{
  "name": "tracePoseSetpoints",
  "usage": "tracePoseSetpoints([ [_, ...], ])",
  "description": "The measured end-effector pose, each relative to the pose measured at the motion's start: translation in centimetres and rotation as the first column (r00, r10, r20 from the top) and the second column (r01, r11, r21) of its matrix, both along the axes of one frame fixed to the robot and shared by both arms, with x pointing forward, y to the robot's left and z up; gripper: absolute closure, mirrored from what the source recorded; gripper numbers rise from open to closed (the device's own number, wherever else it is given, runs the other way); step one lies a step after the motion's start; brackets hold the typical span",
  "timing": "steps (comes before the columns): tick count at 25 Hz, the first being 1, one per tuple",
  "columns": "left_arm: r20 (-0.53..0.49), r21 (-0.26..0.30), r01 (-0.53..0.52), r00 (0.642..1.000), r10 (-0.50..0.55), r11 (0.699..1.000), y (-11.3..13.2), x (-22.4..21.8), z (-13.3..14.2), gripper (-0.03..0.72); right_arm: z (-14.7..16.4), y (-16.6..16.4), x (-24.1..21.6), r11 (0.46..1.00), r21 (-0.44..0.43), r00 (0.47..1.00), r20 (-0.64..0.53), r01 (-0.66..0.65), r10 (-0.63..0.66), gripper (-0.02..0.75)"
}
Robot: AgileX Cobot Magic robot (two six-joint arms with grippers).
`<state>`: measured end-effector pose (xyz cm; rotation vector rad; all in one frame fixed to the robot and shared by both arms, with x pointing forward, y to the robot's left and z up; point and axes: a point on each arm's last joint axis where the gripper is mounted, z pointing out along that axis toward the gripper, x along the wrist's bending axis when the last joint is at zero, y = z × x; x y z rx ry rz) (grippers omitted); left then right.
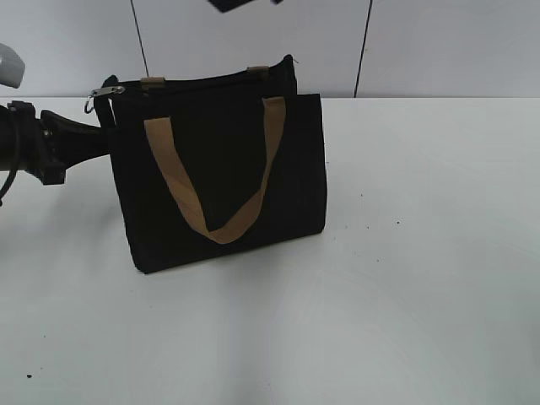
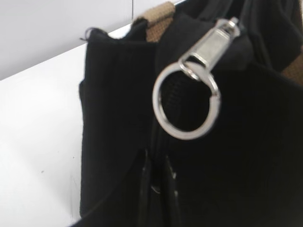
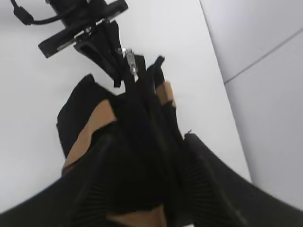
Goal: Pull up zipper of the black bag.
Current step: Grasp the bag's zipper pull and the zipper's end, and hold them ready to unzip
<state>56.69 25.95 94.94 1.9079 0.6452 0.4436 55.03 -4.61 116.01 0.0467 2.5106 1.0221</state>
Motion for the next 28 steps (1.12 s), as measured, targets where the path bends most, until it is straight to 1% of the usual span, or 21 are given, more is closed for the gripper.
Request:
tracePoseSetpoints([
  [2, -0.006, -0.005, -0.003, 1.000, 0.003, 1.000, 0.0, 0.0, 0.0, 0.659, -0.9, 2.3, 0.6, 0.998, -0.018, 0.996, 0.060, -0.065, 0.066, 0.390],
  [5, -0.012, -0.009, -0.007, 1.000, 0.007, 1.000, 0.0, 0.0, 0.0, 0.659, -2.8, 5.5, 1.1, 0.985, -0.061, 0.975, 0.143, -0.160, 0.167, 0.391],
  [6, -0.018, -0.014, -0.010, 1.000, 0.010, 1.000, 0.0, 0.0, 0.0, 0.659, -3.6, 6.5, 1.2, 0.975, -0.090, 0.959, 0.185, -0.202, 0.216, 0.391],
  [8, -0.027, -0.021, -0.015, 1.000, 0.015, 1.000, 0.0, 0.0, 0.0, 0.659, -5.2, 8.2, 1.1, 0.955, -0.139, 0.928, 0.233, -0.263, 0.289, 0.391],
  [12, -0.032, -0.025, -0.019, 0.999, 0.018, 1.000, 0.0, 0.0, 0.0, 0.659, -8.3, 10.6, 1.1, 0.925, -0.197, 0.894, 0.256, -0.325, 0.368, 0.391],
  [17, -0.035, -0.024, -0.020, 0.999, 0.019, 1.000, 0.0, 0.0, 0.0, 0.659, -10.7, 12.1, 1.9, 0.912, -0.241, 0.852, 0.337, -0.333, 0.400, 0.391],
  [21, -0.036, -0.024, -0.020, 0.999, 0.019, 1.000, 0.0, 0.0, 0.0, 0.659, -12.1, 12.5, 2.6, 0.913, -0.253, 0.843, 0.365, -0.320, 0.396, 0.391],
  [28, -0.037, -0.016, -0.015, 0.999, 0.014, 1.000, 0.0, 0.0, -0.1, 0.659, -12.8, 12.8, 3.1, 0.905, -0.279, 0.816, 0.405, -0.320, 0.413, 0.391],
])
